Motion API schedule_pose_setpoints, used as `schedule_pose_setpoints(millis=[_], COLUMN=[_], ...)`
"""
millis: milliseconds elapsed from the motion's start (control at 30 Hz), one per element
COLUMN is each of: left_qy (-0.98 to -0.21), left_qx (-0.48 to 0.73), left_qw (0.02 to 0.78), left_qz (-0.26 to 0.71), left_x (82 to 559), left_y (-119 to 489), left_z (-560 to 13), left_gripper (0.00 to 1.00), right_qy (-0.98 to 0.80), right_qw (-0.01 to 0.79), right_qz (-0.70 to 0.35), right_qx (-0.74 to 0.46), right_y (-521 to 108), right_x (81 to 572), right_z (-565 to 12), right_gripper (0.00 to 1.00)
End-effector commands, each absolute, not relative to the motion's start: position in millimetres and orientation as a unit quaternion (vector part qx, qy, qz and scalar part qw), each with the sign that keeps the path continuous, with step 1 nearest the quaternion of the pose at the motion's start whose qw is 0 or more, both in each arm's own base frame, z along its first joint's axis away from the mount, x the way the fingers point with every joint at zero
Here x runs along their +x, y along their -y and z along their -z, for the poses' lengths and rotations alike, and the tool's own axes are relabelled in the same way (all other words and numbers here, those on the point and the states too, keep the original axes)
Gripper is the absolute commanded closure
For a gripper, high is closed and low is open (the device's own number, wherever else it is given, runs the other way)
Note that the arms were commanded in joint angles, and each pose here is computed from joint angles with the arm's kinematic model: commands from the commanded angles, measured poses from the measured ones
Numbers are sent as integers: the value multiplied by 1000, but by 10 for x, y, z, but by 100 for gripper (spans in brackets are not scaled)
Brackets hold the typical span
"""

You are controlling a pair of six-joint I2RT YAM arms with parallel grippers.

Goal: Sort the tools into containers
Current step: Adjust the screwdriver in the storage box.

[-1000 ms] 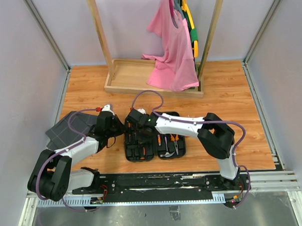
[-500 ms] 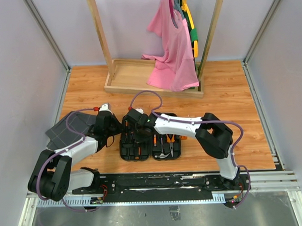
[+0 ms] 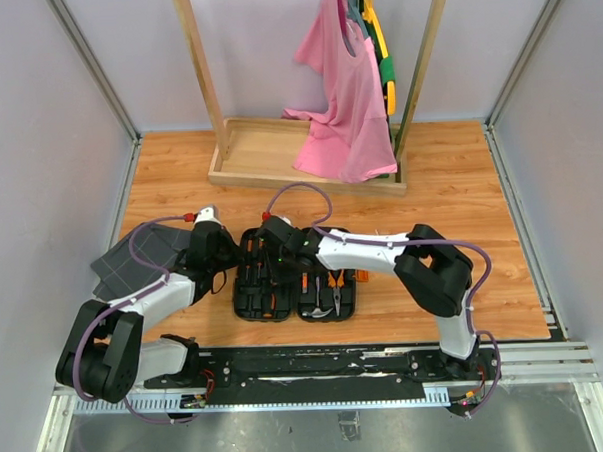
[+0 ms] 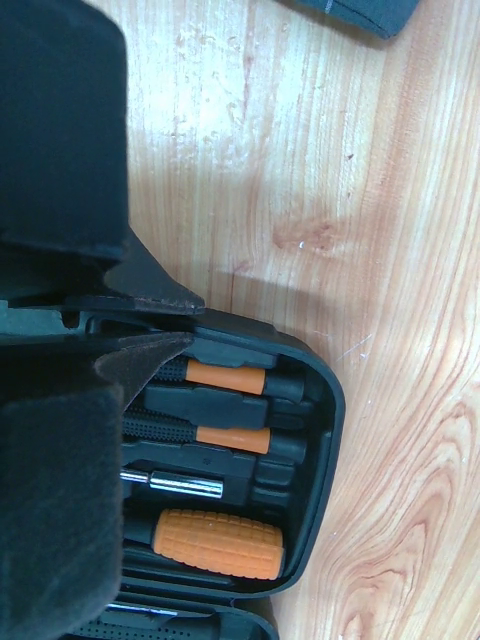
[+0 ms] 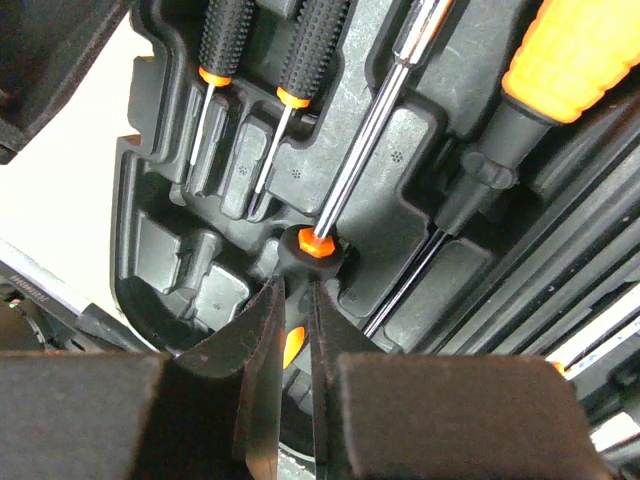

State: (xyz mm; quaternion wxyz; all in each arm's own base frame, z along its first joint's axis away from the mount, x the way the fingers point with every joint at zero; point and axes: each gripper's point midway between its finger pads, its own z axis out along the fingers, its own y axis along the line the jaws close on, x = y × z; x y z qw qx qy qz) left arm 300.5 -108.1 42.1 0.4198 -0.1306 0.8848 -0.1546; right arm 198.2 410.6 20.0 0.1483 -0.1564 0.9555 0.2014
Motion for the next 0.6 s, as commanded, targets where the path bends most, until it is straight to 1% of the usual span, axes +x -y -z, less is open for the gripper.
schedule_pose_setpoints(millis=[0,200,367,567], left_qy=[-891,-895,-899,-903], left_qx=[-106,-112,-99,-97], left_qw=[379,355,338,315], left_qz=[225,245,258,275], left_x=[2780,2607,2434,2211], left_y=[1365,1462,1671,1823], left_z=[-404,-359,-319,-230], left_gripper=[99,99,99,100], right_qy=[-976,-979,-978,-976], right_qw=[-35,-1,13,26], right_qz=[114,106,100,117], right_qx=[-183,-176,-181,-181], right_y=[-2186,-2123,-2082,-1932], right_x=[1229,1367,1412,1476], right_z=[1173,904,765,628], right_gripper=[99,99,99,99])
